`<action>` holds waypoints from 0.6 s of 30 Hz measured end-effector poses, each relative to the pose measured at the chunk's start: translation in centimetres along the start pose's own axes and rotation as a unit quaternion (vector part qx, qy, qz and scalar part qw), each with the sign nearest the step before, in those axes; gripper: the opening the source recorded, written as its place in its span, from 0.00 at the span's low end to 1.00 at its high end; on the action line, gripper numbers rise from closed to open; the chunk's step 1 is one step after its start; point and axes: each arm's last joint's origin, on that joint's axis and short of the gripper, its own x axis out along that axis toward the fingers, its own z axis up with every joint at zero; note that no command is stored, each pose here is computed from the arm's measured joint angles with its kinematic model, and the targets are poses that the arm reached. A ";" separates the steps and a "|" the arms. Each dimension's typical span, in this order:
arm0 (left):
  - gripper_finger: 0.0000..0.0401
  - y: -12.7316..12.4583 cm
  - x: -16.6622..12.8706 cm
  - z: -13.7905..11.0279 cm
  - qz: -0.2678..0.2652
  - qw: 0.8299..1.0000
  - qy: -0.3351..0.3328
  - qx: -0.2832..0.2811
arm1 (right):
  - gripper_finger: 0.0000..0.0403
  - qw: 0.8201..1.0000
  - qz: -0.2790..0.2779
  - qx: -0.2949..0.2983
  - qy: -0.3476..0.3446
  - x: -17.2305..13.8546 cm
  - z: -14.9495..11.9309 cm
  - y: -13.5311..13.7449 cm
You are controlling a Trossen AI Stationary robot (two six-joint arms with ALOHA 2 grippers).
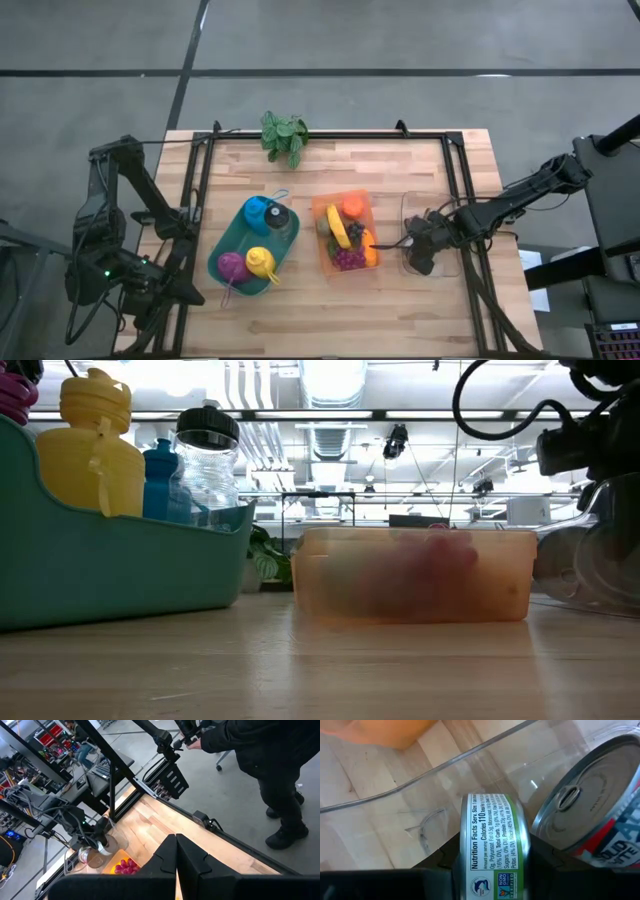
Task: Pick & Place Food Item
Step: Put the green tuna can into the transparent bin
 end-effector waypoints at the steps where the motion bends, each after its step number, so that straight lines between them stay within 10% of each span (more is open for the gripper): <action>1: 0.01 0.0 0.0 0.0 0.000 1.000 0.000 0.000 | 0.32 1.000 0.000 0.000 0.000 0.0 0.0 0.0; 18: 0.01 0.0 0.0 0.0 0.000 1.000 0.000 0.000 | 0.64 0.997 -0.007 0.073 0.005 0.1 -0.1 -0.2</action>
